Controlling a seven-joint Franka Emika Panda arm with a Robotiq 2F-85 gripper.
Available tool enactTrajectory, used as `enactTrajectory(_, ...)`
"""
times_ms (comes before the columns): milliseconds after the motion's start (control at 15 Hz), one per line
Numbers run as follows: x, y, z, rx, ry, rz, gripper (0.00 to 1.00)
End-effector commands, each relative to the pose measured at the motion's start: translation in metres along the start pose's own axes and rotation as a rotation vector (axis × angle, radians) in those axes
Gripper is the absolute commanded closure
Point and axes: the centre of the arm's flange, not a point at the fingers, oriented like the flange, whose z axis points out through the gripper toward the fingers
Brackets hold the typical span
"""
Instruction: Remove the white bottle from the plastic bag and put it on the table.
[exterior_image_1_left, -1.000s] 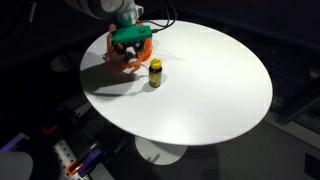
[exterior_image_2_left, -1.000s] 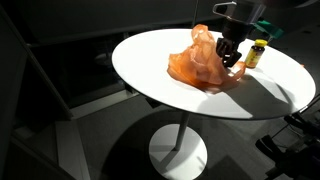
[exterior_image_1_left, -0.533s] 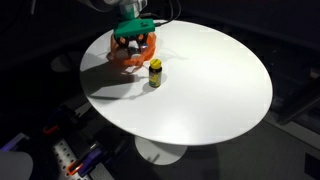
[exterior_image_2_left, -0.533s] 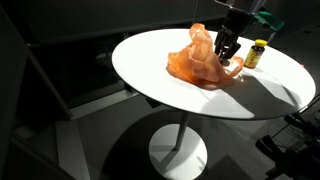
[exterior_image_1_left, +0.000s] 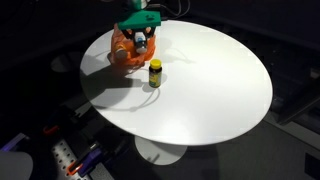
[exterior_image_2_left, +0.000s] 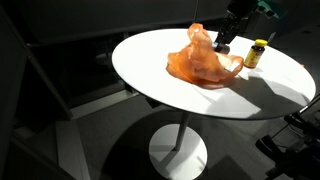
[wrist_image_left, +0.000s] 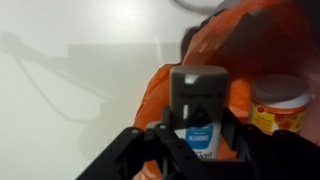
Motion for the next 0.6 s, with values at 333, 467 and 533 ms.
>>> enactTrajectory(333, -0.037, 0.065, -0.027, -0.102, -0.015, 0.153, 0.75)
enactTrajectory(467, -0.050, 0.074, -0.023, -0.111, -0.041, 0.174, 0.75)
enactTrajectory(533, -0.056, 0.076, -0.021, -0.114, -0.053, 0.180, 0.75)
